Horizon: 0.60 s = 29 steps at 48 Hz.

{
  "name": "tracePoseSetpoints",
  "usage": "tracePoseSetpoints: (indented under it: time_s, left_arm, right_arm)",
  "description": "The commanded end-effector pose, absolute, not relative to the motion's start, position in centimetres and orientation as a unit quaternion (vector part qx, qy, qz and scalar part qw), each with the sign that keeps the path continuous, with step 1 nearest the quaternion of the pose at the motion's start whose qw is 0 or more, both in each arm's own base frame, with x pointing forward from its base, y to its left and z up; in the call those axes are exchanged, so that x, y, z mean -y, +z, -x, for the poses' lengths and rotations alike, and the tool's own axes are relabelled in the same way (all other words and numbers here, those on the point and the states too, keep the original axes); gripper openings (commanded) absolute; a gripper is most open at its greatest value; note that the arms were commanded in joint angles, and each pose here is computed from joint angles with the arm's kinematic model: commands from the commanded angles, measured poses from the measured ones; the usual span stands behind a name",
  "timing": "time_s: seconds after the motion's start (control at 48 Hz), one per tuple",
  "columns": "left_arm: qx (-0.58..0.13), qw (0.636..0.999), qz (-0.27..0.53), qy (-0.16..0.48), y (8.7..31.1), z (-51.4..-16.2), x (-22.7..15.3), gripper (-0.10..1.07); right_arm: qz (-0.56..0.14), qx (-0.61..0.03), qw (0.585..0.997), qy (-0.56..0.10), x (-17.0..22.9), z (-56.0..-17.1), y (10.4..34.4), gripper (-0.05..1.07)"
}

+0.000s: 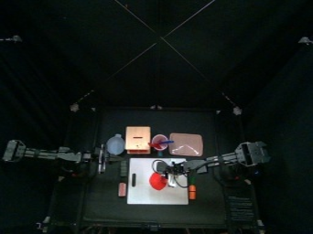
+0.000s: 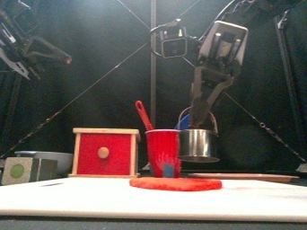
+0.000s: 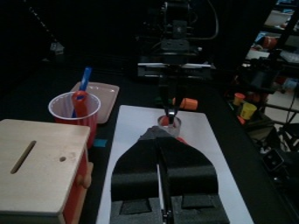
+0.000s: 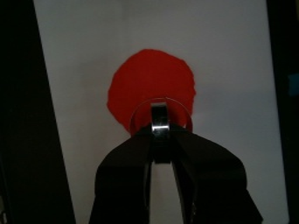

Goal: Cut dough with cookie cutter and remove excess

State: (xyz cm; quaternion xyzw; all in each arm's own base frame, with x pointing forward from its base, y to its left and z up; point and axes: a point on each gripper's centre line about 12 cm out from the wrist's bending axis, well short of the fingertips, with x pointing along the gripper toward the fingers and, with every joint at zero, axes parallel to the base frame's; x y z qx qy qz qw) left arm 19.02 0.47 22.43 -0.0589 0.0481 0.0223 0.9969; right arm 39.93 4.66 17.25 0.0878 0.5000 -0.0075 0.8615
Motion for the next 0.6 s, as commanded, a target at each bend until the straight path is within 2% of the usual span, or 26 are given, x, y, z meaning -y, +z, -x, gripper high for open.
tracePoseSetpoints:
  time_s: [0.0, 0.583]
  left_arm:
    - [-0.047, 0.997, 0.06, 0.024, 22.6, -19.2, -0.5, -0.01]
    - [-0.057, 0.996, 0.068, 0.023, 21.7, -18.9, -0.4, -0.01]
  right_arm:
    - [-0.089, -0.484, 0.87, -0.004, -4.8, -41.1, 18.8, 0.55]
    - [-0.087, -0.484, 0.871, -0.001, -5.3, -42.3, 17.8, 0.55]
